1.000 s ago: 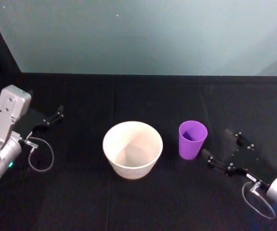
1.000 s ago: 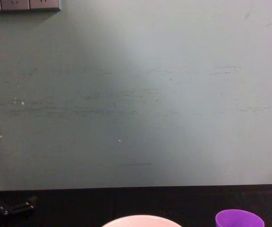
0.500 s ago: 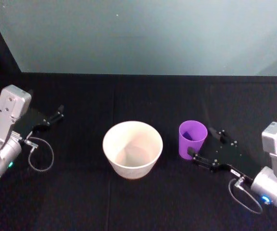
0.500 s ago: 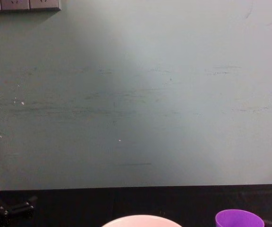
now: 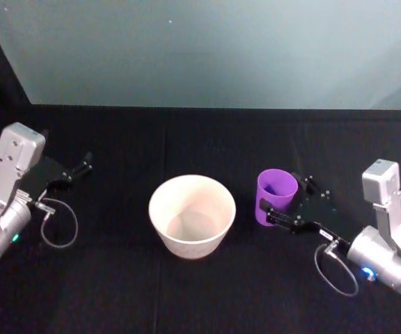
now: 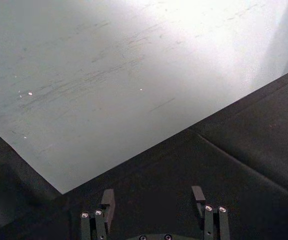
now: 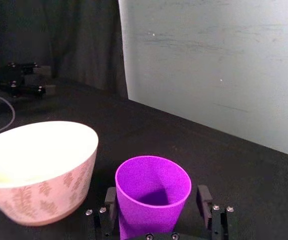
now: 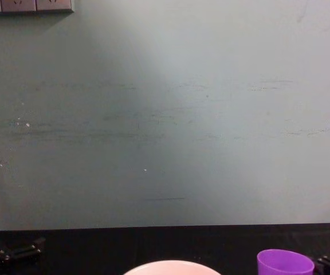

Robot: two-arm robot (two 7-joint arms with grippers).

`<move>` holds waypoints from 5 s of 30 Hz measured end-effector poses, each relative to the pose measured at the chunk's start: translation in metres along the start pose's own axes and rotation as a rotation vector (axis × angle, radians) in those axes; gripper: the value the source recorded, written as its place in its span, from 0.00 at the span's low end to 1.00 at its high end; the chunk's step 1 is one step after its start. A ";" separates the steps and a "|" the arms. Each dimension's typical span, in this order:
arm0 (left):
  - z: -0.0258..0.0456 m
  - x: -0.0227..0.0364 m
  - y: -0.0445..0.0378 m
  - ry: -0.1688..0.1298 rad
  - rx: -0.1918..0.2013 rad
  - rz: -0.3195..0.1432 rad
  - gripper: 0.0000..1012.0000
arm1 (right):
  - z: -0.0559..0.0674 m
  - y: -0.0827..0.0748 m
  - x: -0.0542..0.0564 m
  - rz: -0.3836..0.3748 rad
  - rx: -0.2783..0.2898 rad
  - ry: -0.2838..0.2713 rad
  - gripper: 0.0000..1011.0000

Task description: Pick up the cup and pour the mung beans from the cup into the bowl.

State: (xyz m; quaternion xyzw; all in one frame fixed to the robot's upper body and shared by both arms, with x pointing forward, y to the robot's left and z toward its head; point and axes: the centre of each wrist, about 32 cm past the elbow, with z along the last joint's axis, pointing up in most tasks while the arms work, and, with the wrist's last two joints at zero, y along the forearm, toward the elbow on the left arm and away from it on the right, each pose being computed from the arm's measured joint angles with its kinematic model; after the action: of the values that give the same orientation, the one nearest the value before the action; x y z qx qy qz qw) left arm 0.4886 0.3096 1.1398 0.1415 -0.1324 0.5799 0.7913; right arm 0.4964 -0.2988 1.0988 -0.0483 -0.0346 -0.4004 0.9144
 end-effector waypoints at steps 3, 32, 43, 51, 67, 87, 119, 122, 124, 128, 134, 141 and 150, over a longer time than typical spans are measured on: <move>0.0000 0.0000 0.0000 0.000 0.000 0.000 0.99 | 0.000 0.004 0.000 -0.005 -0.001 0.005 0.99; 0.0000 0.0000 0.0000 0.000 0.000 0.000 0.99 | 0.000 0.008 -0.006 0.019 0.013 0.076 0.99; 0.0000 0.0000 0.0000 0.000 0.000 0.000 0.99 | 0.000 0.007 -0.007 0.017 0.007 0.064 0.99; 0.0000 0.0000 0.0000 0.000 0.000 0.000 0.99 | 0.001 0.007 -0.007 0.015 0.008 0.057 0.99; 0.0000 0.0000 0.0000 0.000 0.000 0.000 0.99 | 0.000 0.007 -0.007 0.013 0.009 0.060 0.76; 0.0000 0.0000 0.0000 0.000 0.000 0.000 0.99 | 0.083 -0.017 -0.006 -0.075 -0.004 0.046 0.72; 0.0000 0.0000 0.0000 0.000 0.000 0.000 0.99 | 0.180 -0.034 0.011 -0.108 0.052 0.092 0.72; 0.0000 0.0000 0.0000 0.000 0.000 0.000 0.99 | 0.180 -0.034 0.011 -0.108 0.052 0.091 0.72; 0.0000 0.0000 0.0000 0.000 0.000 0.000 0.99 | 0.180 -0.034 0.011 -0.109 0.052 0.091 0.72; 0.0000 0.0001 0.0000 0.000 0.000 0.000 0.99 | 0.180 -0.034 0.011 -0.110 0.052 0.091 0.72; 0.0000 0.0000 0.0000 0.000 0.000 0.000 0.99 | 0.180 -0.034 0.011 -0.111 0.052 0.090 0.72; 0.0000 0.0000 0.0000 0.000 0.000 0.000 0.99 | 0.180 -0.034 0.010 -0.112 0.052 0.090 0.72; 0.0000 0.0000 0.0000 0.000 0.000 0.000 0.99 | 0.180 -0.034 0.010 -0.112 0.052 0.089 0.72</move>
State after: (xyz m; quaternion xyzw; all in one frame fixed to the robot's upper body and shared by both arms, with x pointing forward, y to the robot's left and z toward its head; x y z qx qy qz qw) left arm 0.4886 0.3097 1.1398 0.1415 -0.1324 0.5799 0.7913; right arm 0.4743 -0.3083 1.2805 -0.0047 -0.0066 -0.4515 0.8922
